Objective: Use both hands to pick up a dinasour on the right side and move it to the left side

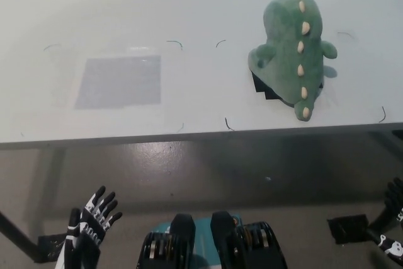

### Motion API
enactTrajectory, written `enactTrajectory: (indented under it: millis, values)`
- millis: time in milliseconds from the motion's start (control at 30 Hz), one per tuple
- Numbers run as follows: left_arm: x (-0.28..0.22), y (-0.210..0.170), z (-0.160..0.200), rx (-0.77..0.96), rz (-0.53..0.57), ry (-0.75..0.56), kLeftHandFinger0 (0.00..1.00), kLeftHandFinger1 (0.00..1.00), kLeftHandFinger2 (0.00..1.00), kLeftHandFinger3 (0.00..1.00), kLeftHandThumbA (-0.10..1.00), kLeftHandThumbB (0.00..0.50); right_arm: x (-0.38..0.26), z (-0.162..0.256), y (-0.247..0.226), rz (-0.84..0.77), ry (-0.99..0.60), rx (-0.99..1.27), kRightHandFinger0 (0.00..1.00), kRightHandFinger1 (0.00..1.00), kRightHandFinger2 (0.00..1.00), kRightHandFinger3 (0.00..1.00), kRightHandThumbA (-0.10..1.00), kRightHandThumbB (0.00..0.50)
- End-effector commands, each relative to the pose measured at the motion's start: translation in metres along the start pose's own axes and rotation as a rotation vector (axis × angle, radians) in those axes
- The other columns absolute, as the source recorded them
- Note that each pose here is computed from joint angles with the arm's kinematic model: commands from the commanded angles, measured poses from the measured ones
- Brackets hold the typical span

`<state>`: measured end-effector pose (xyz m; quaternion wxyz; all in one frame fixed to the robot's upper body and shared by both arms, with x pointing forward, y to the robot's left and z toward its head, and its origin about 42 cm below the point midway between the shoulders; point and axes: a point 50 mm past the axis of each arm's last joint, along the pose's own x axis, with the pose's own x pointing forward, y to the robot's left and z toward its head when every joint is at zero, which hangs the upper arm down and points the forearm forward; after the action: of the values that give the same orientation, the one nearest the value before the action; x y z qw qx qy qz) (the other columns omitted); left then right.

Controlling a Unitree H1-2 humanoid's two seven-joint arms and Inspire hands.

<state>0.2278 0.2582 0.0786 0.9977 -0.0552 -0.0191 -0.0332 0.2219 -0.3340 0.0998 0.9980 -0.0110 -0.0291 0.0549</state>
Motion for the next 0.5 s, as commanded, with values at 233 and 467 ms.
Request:
enactTrajectory:
  millis: [233, 467]
  values:
    - [0.016, -0.011, 0.051, -0.028, -0.075, -0.214, 1.00, 1.00, 1.00, 1.00, 1.00, 0.338, 0.019, 0.060, -0.005, -0.006, -0.249, -0.020, 1.00, 1.00, 1.00, 1.00, 0.99, 0.251]
    - [0.031, -0.025, 0.090, -0.035, -0.109, -0.327, 1.00, 1.00, 1.00, 1.00, 1.00, 0.365, 0.027, 0.093, 0.004, -0.003, -0.384, -0.054, 1.00, 1.00, 1.00, 1.00, 1.00, 0.263]
